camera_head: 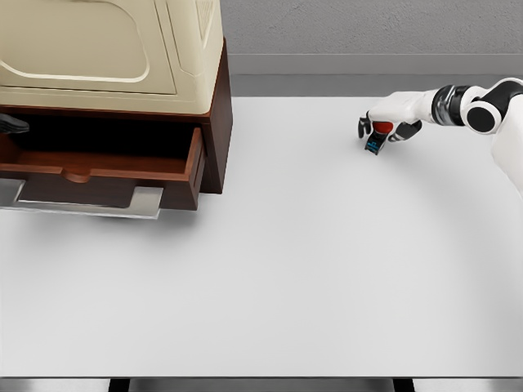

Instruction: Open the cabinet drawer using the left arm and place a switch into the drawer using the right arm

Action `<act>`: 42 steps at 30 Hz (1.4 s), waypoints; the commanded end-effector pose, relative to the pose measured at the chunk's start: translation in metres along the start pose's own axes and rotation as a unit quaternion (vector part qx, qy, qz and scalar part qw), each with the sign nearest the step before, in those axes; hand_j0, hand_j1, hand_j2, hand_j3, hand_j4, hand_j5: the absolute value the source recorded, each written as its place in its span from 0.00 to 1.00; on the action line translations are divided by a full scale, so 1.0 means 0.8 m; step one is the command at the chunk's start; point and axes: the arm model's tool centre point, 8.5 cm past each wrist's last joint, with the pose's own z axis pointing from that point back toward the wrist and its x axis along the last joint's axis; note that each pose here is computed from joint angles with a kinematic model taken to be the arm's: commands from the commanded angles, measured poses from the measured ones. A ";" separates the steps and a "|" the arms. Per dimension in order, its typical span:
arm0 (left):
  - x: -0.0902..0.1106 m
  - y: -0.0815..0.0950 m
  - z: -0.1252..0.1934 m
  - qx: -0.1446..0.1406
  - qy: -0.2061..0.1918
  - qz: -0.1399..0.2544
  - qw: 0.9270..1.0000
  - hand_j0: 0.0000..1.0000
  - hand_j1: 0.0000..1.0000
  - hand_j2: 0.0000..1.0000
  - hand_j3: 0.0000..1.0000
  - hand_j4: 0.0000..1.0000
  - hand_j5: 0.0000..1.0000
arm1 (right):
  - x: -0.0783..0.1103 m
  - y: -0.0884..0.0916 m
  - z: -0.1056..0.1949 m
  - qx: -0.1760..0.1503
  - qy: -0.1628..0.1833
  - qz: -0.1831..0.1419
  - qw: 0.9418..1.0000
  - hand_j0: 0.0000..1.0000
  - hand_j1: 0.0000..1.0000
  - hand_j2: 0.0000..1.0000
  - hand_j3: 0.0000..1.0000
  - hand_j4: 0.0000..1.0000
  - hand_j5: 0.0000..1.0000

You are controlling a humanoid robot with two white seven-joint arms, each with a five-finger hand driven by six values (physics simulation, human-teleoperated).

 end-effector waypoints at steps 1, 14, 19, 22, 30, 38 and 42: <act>0.001 0.000 0.000 0.001 -0.001 0.003 1.000 0.94 0.94 0.94 0.94 0.94 0.94 | -0.001 0.000 0.000 -0.002 0.000 -0.003 1.000 0.56 0.56 0.56 0.56 0.56 0.56; -0.003 -0.001 0.005 -0.004 0.014 -0.008 1.000 0.94 0.94 0.94 0.94 0.94 0.94 | 0.000 -0.005 0.002 -0.009 -0.002 -0.006 1.000 0.43 0.43 0.43 0.43 0.43 0.43; -0.004 -0.001 0.005 -0.005 0.015 -0.009 1.000 0.94 0.94 0.94 0.94 0.94 0.94 | 0.000 -0.006 0.003 -0.011 -0.002 -0.007 1.000 0.39 0.39 0.39 0.39 0.39 0.39; -0.003 -0.001 0.006 -0.005 0.016 -0.011 1.000 0.94 0.94 0.94 0.94 0.94 0.94 | 0.000 -0.012 0.005 -0.022 -0.004 -0.009 1.000 0.39 0.39 0.39 0.39 0.39 0.39; -0.003 -0.001 0.006 -0.006 0.016 -0.013 1.000 0.94 0.94 0.94 0.94 0.94 0.94 | 0.002 -0.050 0.026 -0.083 -0.012 -0.009 0.996 0.38 0.38 0.38 0.38 0.38 0.38; -0.004 -0.004 0.006 -0.008 0.018 -0.010 1.000 0.94 0.94 0.94 0.94 0.94 0.94 | 0.023 -0.074 0.051 -0.130 -0.042 0.018 0.991 0.41 0.41 0.41 0.41 0.41 0.41; -0.005 -0.007 0.005 -0.012 0.013 -0.009 1.000 0.94 0.94 0.94 0.94 0.94 0.94 | 0.049 -0.080 0.097 -0.164 -0.068 0.072 0.981 0.41 0.41 0.41 0.41 0.41 0.41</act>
